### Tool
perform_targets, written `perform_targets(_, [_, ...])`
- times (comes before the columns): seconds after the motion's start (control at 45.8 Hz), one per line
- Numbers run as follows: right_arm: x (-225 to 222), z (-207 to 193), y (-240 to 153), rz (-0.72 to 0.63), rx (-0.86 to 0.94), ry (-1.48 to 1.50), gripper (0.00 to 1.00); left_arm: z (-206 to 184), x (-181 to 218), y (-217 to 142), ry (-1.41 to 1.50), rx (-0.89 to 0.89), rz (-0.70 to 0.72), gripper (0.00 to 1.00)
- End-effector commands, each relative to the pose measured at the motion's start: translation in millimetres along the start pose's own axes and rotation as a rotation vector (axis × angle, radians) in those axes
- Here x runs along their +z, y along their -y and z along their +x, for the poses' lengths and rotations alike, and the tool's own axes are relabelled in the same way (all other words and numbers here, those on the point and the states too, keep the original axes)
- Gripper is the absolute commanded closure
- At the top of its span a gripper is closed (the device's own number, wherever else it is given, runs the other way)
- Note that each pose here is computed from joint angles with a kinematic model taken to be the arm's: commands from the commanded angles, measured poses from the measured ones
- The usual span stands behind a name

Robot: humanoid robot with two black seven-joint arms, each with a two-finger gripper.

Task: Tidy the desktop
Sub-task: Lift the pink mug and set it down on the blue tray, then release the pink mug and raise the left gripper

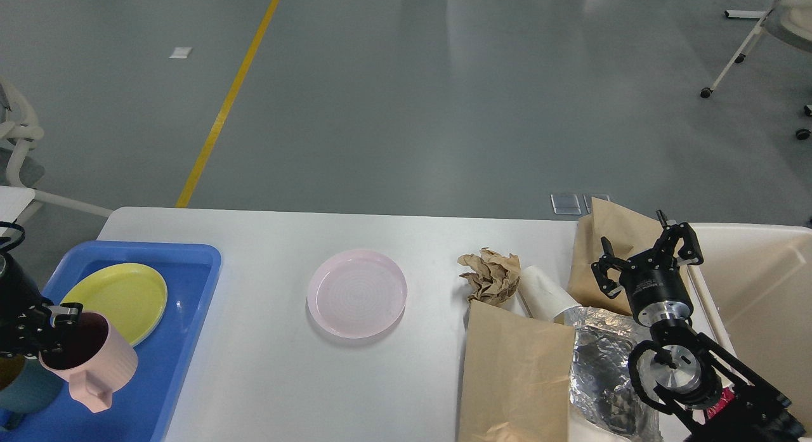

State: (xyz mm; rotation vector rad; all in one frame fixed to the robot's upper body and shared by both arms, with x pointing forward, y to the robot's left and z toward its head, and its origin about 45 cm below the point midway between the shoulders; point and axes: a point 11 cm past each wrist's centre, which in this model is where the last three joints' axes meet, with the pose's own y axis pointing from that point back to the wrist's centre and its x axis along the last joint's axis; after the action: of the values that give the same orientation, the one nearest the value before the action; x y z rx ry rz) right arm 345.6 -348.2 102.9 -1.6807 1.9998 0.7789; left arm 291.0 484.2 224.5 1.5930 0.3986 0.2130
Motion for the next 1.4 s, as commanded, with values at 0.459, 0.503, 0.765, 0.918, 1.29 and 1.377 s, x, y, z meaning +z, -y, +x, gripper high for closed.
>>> perform_targets(0.459, [0,0,0,0.001,0.0,0.0,0.0,4,-20,44,-0.021,0.032,-0.003,1.0])
perform_targets(0.503, [0,0,0,0.0,0.0,0.0,0.0,4,-21,45,-0.022,0.031,-0.004,1.0])
perform_targets(0.765, [0,0,0,0.001,0.0,0.0,0.0,3,-19,51,-0.013,0.041,-0.003,0.99])
perform_targets(0.918, [0,0,0,0.001,0.0,0.0,0.0,5,-19,55,-0.004,0.071,-0.001,0.92])
perform_targets(1.29, [0,0,0,0.001,0.0,0.0,0.0,2,-18,62,-0.041,0.07,-0.03,0.05])
perform_targets(1.377, [0,0,0,0.0,0.0,0.0,0.0,1,-17,62,-0.042,0.064,-0.035,0.05])
